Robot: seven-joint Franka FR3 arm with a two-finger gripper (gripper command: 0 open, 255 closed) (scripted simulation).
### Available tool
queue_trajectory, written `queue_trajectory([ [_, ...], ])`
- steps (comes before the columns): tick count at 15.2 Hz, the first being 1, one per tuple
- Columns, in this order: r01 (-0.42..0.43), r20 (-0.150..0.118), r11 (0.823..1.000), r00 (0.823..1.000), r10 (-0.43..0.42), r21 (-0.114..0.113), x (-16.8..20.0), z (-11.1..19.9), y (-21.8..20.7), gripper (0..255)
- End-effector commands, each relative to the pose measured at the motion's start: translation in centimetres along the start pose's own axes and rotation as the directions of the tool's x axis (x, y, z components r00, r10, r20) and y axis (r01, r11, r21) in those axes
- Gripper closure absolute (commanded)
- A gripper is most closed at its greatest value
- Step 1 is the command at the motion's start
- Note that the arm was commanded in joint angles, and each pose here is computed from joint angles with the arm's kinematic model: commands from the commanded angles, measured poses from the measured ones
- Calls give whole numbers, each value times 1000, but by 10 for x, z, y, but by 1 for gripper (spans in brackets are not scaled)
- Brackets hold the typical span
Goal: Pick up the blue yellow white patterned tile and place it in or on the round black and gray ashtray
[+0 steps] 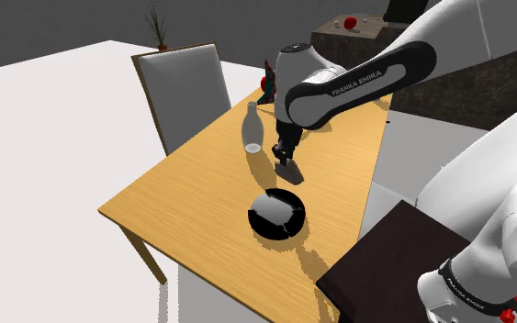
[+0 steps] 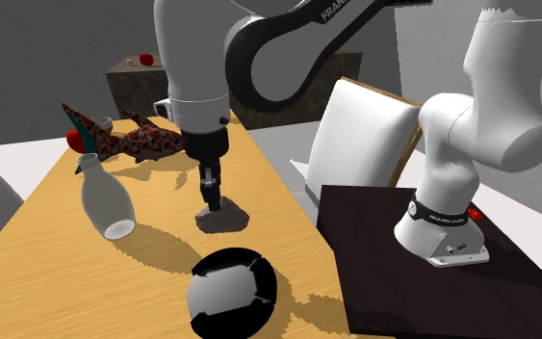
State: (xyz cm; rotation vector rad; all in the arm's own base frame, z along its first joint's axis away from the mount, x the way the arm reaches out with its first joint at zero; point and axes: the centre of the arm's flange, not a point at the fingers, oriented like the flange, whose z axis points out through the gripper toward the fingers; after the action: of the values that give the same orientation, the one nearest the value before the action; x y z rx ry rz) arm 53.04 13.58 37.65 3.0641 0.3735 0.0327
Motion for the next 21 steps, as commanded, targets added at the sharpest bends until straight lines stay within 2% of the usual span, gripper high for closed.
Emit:
queue_trajectory([
  [1,-2,0,1000,1000,2,0,0,-8,-26,255],
  [4,-2,0,1000,1000,2,0,-2,-14,-55,255],
  [21,-2,0,1000,1000,2,0,-4,76,-60,255],
])
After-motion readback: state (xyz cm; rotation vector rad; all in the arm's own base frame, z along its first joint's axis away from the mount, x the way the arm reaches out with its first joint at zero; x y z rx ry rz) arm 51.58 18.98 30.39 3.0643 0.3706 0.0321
